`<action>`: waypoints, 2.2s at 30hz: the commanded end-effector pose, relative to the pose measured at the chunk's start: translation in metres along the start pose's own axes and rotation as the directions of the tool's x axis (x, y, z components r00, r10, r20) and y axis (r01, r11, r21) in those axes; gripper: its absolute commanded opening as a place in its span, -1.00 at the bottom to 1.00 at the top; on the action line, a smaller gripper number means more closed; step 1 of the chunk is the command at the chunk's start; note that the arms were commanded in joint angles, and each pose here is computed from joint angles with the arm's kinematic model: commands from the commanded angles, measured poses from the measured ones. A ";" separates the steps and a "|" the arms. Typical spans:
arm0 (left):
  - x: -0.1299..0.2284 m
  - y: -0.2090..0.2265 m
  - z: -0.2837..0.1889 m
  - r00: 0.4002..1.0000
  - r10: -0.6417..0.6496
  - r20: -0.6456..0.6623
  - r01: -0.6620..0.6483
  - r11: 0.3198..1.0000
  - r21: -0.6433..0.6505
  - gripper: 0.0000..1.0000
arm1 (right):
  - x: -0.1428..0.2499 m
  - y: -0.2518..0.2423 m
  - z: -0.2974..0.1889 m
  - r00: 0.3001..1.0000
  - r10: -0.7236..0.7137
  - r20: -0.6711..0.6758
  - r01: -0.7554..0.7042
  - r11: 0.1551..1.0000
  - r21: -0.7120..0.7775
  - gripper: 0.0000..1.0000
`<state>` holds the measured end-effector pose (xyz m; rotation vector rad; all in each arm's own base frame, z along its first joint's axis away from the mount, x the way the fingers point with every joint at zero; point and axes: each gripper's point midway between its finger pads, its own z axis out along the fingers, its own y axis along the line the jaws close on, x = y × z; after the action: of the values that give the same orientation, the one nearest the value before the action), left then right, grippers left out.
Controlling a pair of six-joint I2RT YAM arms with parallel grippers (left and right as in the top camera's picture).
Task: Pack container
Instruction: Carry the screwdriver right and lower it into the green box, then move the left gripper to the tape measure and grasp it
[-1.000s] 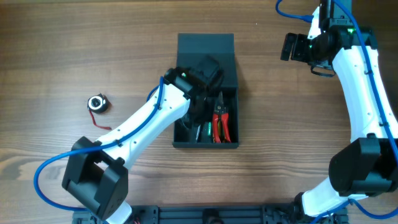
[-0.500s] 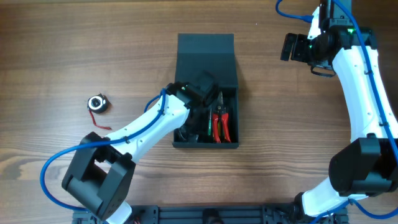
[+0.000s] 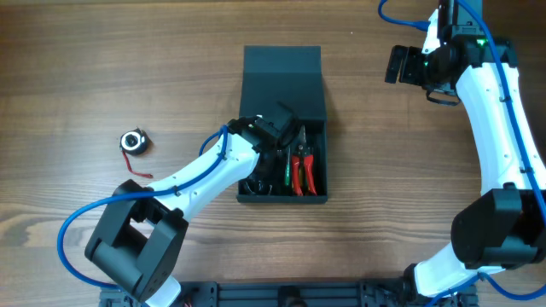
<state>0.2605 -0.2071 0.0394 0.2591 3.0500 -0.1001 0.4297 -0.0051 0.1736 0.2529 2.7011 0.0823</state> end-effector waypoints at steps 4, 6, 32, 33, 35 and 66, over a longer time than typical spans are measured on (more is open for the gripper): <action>-0.080 -0.005 -0.086 0.971 -0.055 0.234 0.048 0.998 0.035 -0.10 | -0.005 -0.002 0.000 1.000 -0.010 0.011 0.010 1.000 0.010 1.00; -0.099 0.041 -0.109 0.937 -0.204 0.283 0.222 0.975 -0.030 -0.13 | -0.005 -0.002 0.000 1.000 -0.010 0.011 0.010 1.000 0.010 1.00; -0.036 0.318 -0.032 0.680 -0.696 0.229 0.730 0.672 -0.124 0.47 | -0.005 -0.002 0.000 1.000 -0.010 0.011 0.010 1.000 0.010 0.99; -0.036 0.318 -0.029 0.681 -0.697 0.224 0.730 0.672 -0.127 0.47 | -0.005 -0.002 0.000 1.000 -0.011 0.011 0.011 1.000 0.010 0.99; -0.034 0.318 -0.019 0.684 -0.702 0.198 0.728 0.672 -0.137 0.44 | -0.005 -0.002 0.000 1.000 -0.010 0.011 0.010 1.000 0.010 1.00; -0.022 0.319 0.038 0.673 -0.735 0.079 0.734 0.652 -0.190 0.02 | -0.005 -0.002 0.000 1.000 -0.010 0.011 0.010 1.000 0.009 1.00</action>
<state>0.3485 0.1001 -0.0024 -0.9942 2.8592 0.1624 0.4297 -0.0052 0.1736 0.2530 2.7011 0.0818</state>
